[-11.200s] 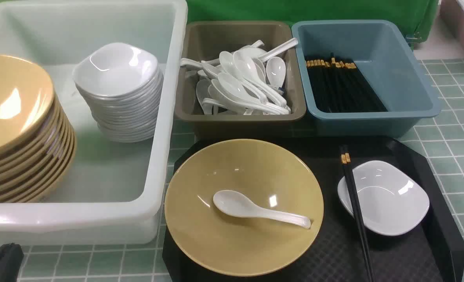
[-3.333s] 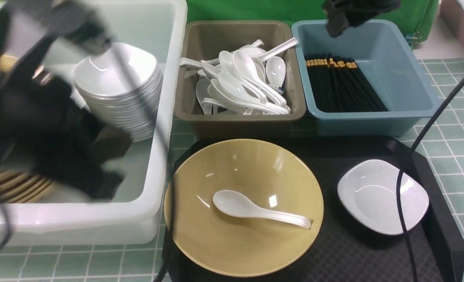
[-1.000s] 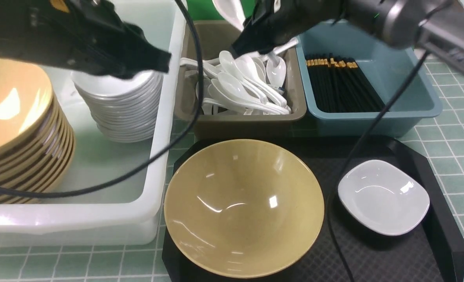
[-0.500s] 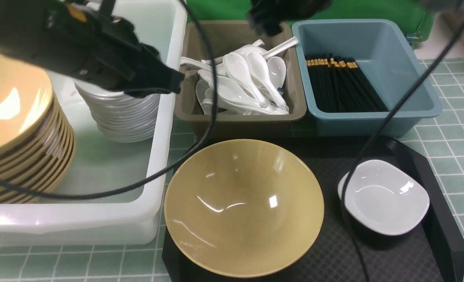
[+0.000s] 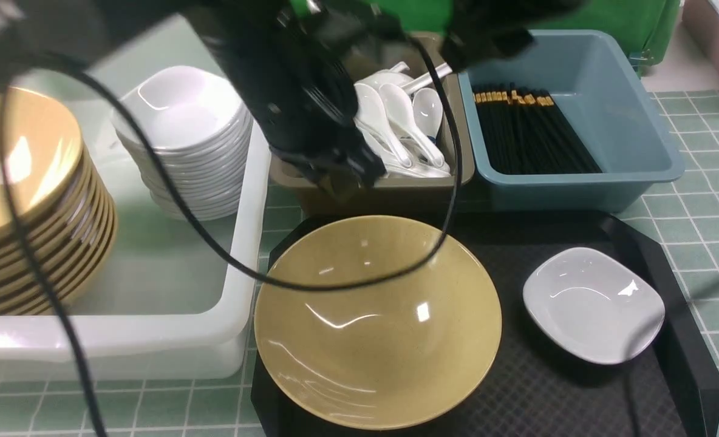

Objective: On blue table put chopsticks spoon bowls plates into blue grey white boxes.
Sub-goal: 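Grasp the large bowl on the tray by its rim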

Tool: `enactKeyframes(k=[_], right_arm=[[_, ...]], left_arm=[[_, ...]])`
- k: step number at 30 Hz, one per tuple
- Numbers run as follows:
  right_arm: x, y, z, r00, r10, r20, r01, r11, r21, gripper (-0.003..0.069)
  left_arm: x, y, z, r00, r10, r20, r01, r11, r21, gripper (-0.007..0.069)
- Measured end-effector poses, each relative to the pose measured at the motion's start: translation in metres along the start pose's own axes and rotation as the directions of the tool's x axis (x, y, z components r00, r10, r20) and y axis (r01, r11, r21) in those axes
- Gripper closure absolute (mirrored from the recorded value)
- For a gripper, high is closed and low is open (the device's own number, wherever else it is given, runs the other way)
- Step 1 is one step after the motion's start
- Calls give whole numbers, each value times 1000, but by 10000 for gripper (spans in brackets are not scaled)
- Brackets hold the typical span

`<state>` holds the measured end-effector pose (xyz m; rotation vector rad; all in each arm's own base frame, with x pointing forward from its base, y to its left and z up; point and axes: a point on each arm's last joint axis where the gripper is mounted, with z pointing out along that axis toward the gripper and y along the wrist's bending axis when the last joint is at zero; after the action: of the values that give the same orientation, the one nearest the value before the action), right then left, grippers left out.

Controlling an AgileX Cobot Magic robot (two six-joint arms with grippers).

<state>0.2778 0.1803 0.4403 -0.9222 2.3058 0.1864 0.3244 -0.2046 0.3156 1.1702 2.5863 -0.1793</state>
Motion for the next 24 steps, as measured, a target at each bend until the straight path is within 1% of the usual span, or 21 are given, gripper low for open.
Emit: enactKeyframes(k=[3, 6, 7, 8, 10, 11, 14, 16, 18, 24], right_arm=[[23, 5, -14, 1000, -2, -25, 1, 1000, -5, 281], [52, 10, -24, 998, -1, -63, 0, 1000, -12, 305], [52, 10, -24, 998, -1, -64, 0, 1000, -12, 307], [63, 12, -26, 997, -1, -81, 0, 1000, -15, 316], [73, 14, -26, 995, -1, -99, -1, 1000, -18, 324], [83, 16, -25, 993, -1, -121, -2, 1000, -23, 334], [96, 18, -24, 989, 5, -146, -9, 1000, -26, 344], [101, 19, -22, 987, 7, -161, -12, 1000, -29, 348], [103, 20, -20, 985, 8, -170, -13, 999, -30, 349], [106, 20, -17, 985, 9, -175, -14, 999, -31, 349]], left_arm=[[-2, 2, 16, 998, 19, -52, -21, 999, -24, 387], [-5, 6, 31, 998, 4, -60, -8, 999, -53, 270], [-5, 7, 32, 998, 3, -59, -6, 999, -53, 258], [-7, 9, 37, 999, 3, -48, -7, 998, -69, 220], [-10, 11, 43, 999, 5, -35, -8, 997, -78, 199], [-13, 14, 50, 1000, 13, -20, -15, 995, -97, 183], [-16, 18, 65, 999, 27, -24, -30, 992, -122, 182], [-16, 20, 76, 999, 30, -44, -35, 992, -124, 182], [-16, 20, 81, 998, 29, -55, -36, 992, -120, 182], [-10, 18, 112, 989, 7, -145, -16, 998, -60, 183]])
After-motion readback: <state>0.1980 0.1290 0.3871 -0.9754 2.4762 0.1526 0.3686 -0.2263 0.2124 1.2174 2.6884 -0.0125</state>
